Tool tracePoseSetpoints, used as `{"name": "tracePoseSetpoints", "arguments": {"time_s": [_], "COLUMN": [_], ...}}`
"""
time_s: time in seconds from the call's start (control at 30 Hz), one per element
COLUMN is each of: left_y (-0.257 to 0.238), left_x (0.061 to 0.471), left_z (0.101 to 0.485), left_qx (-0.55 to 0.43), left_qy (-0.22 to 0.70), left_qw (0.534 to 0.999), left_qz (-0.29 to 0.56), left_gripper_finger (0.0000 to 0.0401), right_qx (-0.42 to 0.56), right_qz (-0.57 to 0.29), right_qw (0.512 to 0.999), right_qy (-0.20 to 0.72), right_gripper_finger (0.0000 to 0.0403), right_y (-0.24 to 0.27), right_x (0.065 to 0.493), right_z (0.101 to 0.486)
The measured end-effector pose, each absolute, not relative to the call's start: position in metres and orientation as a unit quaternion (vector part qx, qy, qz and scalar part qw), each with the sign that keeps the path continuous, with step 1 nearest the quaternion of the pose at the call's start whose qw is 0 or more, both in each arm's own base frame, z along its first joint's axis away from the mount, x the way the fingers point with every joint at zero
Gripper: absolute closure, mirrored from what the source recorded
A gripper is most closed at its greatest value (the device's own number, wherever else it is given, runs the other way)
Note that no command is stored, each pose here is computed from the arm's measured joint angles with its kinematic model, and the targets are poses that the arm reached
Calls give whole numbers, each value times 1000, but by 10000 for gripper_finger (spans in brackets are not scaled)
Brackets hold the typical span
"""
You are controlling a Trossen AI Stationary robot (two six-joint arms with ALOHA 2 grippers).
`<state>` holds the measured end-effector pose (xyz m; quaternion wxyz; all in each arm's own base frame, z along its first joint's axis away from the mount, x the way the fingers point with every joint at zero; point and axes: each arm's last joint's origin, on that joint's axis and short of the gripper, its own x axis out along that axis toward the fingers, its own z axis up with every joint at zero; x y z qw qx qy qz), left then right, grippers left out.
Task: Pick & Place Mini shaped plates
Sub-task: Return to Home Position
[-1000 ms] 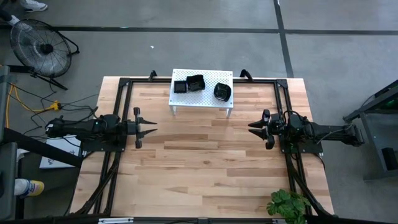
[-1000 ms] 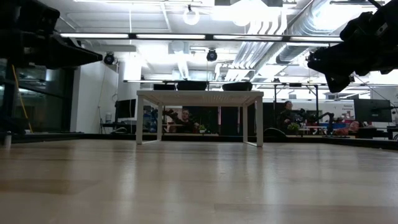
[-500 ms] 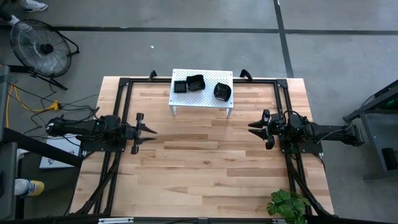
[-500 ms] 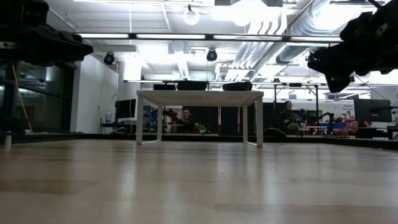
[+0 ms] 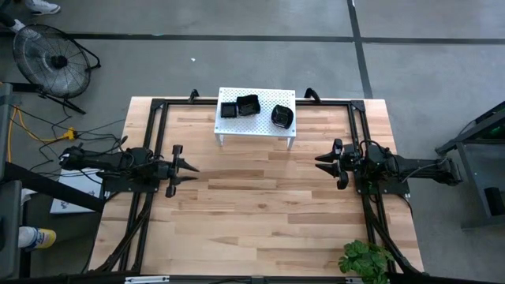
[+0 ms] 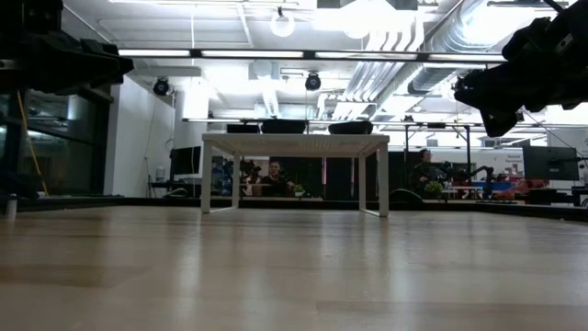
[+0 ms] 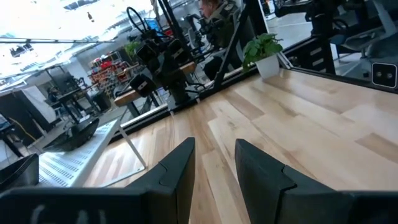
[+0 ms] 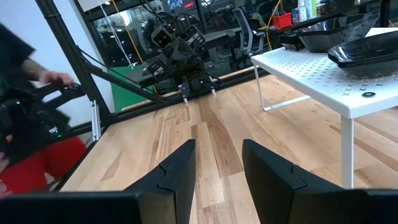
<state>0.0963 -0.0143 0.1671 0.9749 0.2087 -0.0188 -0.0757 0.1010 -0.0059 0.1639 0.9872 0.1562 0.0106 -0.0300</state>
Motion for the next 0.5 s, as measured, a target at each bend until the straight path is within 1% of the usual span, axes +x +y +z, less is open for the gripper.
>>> {"name": "tracePoseSetpoints", "arguments": {"time_s": [0.5], "left_y": [-14], "left_x": [96], "left_z": [168], "left_qx": [208], "left_qy": [-22], "left_qw": [975], "left_qz": [-74], "left_gripper_finger": [290], "right_qx": [156], "right_qz": [-30], "right_qw": [987], "right_qy": [11], "right_gripper_finger": [276], "right_y": [-6], "right_x": [101], "right_z": [164]}}
